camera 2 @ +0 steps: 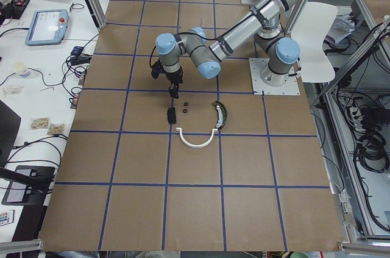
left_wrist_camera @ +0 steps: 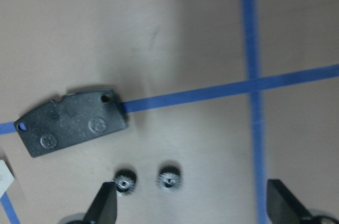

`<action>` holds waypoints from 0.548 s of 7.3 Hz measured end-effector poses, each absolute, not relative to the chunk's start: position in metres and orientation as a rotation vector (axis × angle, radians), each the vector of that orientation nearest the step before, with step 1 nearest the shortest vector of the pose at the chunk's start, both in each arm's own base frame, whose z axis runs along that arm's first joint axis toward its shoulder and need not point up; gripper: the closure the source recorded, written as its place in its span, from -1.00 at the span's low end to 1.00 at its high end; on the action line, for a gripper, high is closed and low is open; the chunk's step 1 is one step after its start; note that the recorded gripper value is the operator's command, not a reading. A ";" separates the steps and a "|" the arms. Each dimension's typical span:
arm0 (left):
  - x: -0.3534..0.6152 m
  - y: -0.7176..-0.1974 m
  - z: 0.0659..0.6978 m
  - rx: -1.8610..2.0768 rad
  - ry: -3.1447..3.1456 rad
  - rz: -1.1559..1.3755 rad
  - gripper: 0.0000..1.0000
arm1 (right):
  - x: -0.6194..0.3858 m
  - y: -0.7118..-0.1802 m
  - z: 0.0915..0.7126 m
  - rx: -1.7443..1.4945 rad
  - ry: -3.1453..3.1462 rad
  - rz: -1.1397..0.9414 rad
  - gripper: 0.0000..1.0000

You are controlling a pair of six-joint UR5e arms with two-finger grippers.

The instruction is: Place bearing gear from tray to pile

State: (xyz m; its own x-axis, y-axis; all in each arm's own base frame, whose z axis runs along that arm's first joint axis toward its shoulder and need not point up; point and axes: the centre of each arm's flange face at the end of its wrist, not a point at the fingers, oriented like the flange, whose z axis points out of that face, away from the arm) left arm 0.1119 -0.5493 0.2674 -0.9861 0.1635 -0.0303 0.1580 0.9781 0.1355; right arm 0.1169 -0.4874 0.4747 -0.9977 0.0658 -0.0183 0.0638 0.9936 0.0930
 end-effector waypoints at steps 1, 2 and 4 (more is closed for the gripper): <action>0.059 -0.556 0.312 0.185 3.094 0.205 -1.00 | 0.118 -0.487 0.476 0.068 3.107 0.133 -1.00; 0.000 -0.556 0.355 0.080 3.121 0.183 -1.00 | 0.119 -0.487 0.478 0.028 3.100 0.117 -1.00; -0.098 -0.536 0.418 -0.054 3.164 0.094 -1.00 | 0.119 -0.488 0.479 0.011 3.099 0.104 -1.00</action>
State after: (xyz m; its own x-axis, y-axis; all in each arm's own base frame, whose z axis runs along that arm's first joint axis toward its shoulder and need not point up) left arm -0.0981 -0.5362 0.4181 -0.9991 -0.0350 0.0237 -0.0335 0.9977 0.0595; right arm 0.1185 -0.4875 0.4789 -0.9992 0.0084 -0.0403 0.0056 0.9977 0.0673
